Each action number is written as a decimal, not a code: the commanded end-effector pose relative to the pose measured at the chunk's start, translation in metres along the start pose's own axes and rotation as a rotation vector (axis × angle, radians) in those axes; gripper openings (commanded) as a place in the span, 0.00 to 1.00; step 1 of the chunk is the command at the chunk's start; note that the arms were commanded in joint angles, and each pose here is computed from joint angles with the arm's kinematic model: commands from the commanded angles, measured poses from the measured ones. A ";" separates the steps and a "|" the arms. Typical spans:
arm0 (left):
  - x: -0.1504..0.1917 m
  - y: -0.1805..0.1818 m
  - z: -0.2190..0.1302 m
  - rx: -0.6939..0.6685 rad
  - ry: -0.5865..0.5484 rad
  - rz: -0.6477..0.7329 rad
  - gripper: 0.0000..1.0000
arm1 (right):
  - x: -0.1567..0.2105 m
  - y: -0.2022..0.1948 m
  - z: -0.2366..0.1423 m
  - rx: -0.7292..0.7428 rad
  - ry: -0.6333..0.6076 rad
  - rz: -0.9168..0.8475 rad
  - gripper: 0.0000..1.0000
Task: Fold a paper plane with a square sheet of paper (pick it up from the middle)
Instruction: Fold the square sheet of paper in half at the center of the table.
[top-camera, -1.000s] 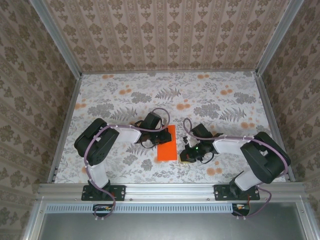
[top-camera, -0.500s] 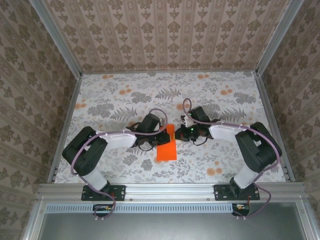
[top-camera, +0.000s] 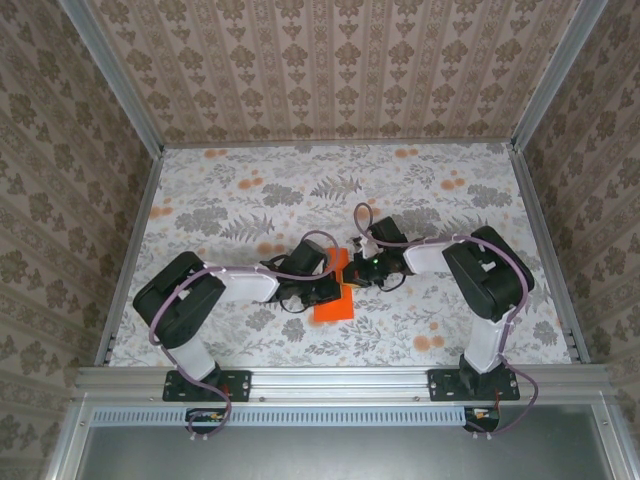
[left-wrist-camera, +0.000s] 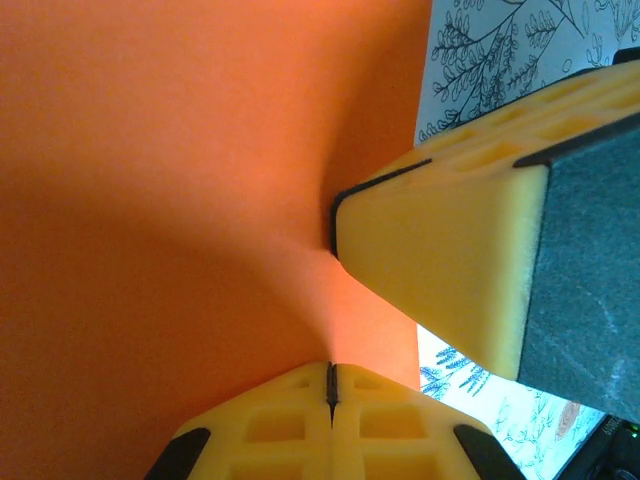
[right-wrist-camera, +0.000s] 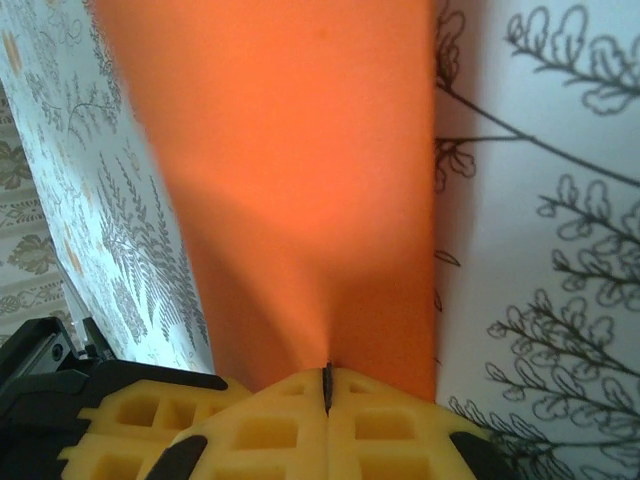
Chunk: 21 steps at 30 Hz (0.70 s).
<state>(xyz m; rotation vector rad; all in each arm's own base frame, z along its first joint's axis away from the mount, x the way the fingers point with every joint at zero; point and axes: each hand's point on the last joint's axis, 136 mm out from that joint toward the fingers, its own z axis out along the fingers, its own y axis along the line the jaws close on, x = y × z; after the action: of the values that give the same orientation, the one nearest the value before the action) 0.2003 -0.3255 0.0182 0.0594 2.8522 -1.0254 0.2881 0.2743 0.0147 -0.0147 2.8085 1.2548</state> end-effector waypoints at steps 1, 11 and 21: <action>0.026 0.051 0.002 -0.200 0.070 -0.076 0.00 | -0.015 -0.008 0.003 0.015 -0.033 0.003 0.02; 0.041 0.069 0.000 -0.249 0.102 -0.096 0.00 | -0.063 -0.019 -0.001 0.035 -0.116 0.043 0.02; 0.041 0.068 -0.003 -0.243 0.099 -0.083 0.00 | -0.099 -0.027 0.002 0.061 -0.153 0.072 0.03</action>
<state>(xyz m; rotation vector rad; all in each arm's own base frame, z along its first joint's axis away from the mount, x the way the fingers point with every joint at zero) 0.2003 -0.3224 0.0170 0.0331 2.8517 -0.9968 0.3609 0.2739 0.0162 0.0950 2.7479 1.2832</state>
